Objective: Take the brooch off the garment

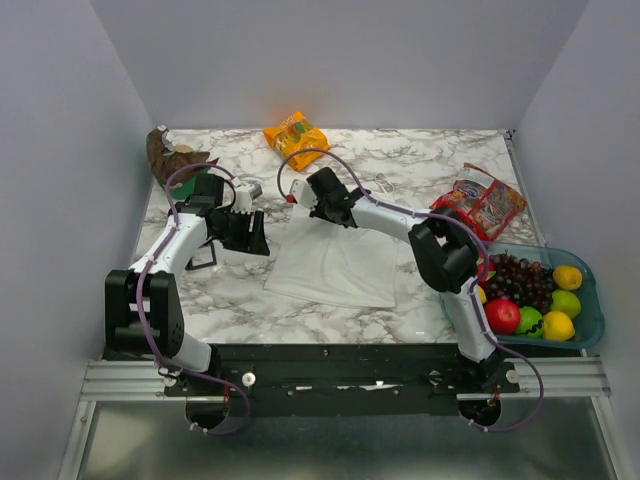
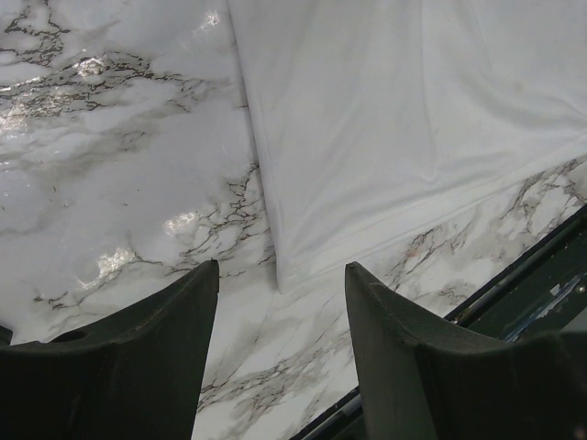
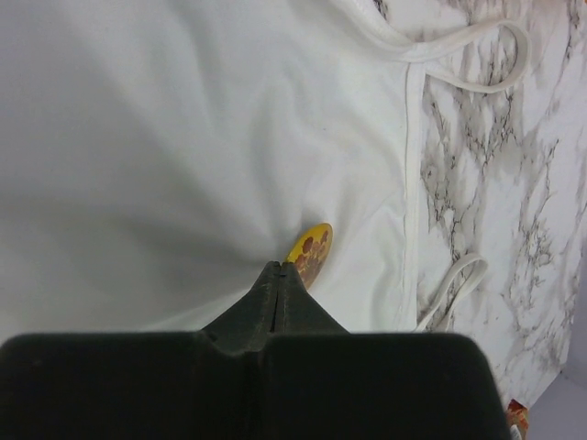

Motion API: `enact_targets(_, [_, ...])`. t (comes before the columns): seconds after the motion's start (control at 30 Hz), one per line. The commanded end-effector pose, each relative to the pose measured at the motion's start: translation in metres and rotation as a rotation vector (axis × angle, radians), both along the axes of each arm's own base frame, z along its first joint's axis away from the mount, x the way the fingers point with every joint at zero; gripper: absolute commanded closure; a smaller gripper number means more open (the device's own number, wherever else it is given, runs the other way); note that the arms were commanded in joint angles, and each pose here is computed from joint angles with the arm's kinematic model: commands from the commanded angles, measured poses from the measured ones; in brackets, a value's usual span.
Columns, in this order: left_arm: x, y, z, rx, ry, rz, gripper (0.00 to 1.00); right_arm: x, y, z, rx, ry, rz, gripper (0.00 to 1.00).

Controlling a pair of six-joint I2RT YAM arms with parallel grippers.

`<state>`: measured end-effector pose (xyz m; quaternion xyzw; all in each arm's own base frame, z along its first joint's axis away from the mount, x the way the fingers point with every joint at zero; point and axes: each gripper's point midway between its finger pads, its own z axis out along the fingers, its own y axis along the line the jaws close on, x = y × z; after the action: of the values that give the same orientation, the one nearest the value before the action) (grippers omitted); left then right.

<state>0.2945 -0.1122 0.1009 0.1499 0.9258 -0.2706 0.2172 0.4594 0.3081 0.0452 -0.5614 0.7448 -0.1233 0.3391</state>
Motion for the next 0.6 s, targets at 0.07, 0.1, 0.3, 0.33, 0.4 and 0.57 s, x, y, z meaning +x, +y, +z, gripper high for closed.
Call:
enact_targets(0.07, [-0.001, -0.004, 0.006, -0.037, -0.02, 0.002, 0.34, -0.021, 0.005, 0.032, 0.141, 0.098, 0.027, 0.99])
enact_targets(0.1, [-0.002, -0.005, 0.006, -0.042, -0.018, 0.003, 0.34, -0.029, 0.013, 0.034, 0.182, 0.127, 0.067, 0.99])
enact_targets(0.3, [-0.006, -0.008, 0.0, -0.07, -0.008, 0.005, 0.35, -0.05, 0.021, 0.055, 0.316, 0.131, 0.115, 0.99])
enact_targets(0.33, [-0.006, -0.009, 0.0, -0.076, -0.006, 0.007, 0.35, -0.049, 0.02, 0.056, 0.317, 0.12, 0.106, 0.99])
enact_targets(0.4, [-0.003, -0.01, -0.001, -0.078, -0.007, 0.013, 0.35, -0.046, 0.016, 0.049, 0.3, 0.113, 0.086, 0.96])
enact_targets(0.57, [-0.001, -0.008, 0.002, -0.07, -0.02, 0.026, 0.35, -0.033, 0.014, 0.032, 0.259, 0.106, 0.05, 0.57])
